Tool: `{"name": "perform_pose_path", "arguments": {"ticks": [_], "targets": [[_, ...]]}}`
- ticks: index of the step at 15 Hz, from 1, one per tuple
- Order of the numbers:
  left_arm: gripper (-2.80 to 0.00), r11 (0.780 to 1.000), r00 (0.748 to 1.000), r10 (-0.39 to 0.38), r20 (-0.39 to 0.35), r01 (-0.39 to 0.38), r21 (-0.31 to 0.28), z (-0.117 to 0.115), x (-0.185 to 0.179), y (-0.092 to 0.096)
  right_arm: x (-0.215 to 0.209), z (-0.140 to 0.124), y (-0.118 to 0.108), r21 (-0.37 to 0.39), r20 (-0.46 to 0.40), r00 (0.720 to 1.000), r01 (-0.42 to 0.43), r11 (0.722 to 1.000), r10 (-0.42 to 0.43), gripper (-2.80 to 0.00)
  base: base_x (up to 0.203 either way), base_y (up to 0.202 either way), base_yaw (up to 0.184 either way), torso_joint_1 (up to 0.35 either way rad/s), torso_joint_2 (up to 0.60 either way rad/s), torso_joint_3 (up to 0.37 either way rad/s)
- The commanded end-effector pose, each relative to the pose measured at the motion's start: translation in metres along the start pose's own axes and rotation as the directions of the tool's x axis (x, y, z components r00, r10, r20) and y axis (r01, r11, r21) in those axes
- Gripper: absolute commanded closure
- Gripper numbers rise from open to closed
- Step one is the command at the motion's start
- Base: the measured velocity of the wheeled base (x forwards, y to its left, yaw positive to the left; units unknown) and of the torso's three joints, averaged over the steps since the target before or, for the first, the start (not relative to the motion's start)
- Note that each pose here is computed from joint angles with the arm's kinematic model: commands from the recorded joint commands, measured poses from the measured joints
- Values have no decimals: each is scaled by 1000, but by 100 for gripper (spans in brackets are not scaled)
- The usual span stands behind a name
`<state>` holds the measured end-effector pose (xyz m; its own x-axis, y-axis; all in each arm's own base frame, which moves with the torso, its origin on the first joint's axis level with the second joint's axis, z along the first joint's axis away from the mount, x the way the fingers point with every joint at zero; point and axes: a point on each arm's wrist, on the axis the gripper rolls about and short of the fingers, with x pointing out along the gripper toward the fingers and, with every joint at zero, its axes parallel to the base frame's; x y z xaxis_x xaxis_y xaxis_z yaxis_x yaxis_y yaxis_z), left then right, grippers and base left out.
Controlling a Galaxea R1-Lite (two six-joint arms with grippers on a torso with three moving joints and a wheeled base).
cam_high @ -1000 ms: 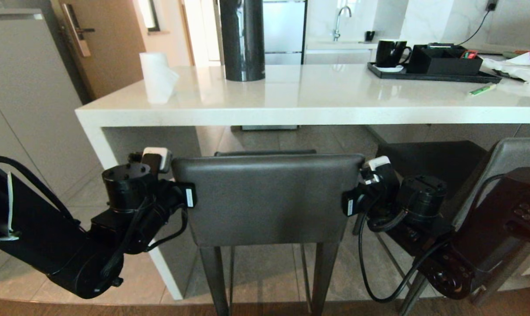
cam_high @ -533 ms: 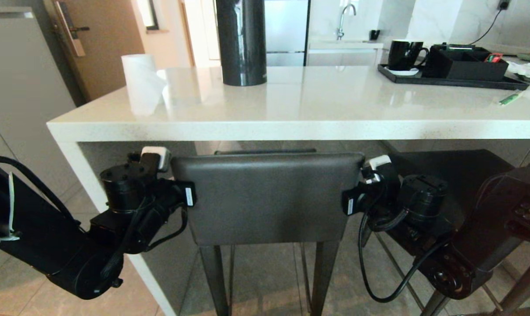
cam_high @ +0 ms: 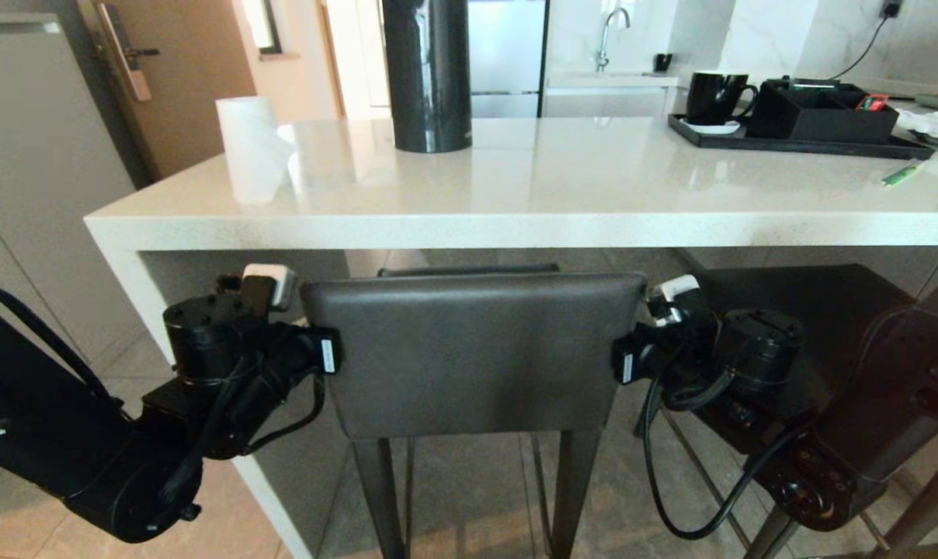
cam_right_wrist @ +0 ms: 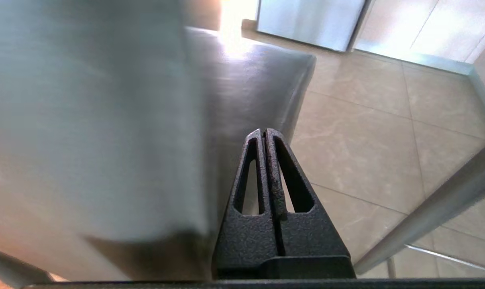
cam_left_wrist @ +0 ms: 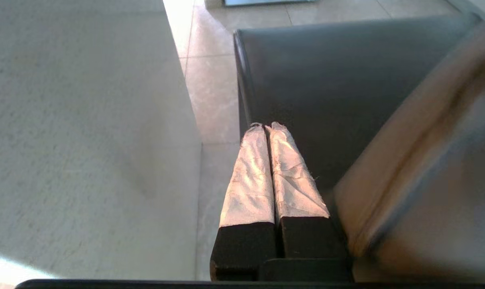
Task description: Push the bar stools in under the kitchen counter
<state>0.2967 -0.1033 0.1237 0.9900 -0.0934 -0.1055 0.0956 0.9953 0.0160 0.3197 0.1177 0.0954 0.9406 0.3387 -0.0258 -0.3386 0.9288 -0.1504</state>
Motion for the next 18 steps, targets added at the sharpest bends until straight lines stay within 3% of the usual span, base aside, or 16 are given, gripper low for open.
{"name": "perform_pose_path", "arguments": {"ticks": [1, 7, 10, 14, 18], "targets": [[0, 999, 999, 35, 16, -35, -10, 6, -8, 14, -5, 5, -19, 2, 20, 998, 65, 998, -65, 0, 0, 0, 0, 0, 0, 0], [0, 999, 997, 36, 69, -33, -32, 23, -44, 32, -43, 16, -35, 11, 29, 993, 111, 994, -111, 0, 0, 0, 0, 0, 0, 0], [0, 998, 989, 38, 143, -32, -48, 40, -81, 38, -80, 34, -38, 16, 65, 989, 131, 991, -132, 0, 0, 0, 0, 0, 0, 0], [0, 996, 951, 72, 301, -52, -75, 71, -144, 51, -142, 59, -36, 20, 150, 976, 158, 987, -159, 0, 0, 0, 0, 0, 0, 0], [0, 990, 922, 142, 360, -122, -77, 83, -213, 70, -203, 78, -35, 11, 251, 942, 229, 973, -224, 0, 0, 0, 0, 0, 0, 0]]}}
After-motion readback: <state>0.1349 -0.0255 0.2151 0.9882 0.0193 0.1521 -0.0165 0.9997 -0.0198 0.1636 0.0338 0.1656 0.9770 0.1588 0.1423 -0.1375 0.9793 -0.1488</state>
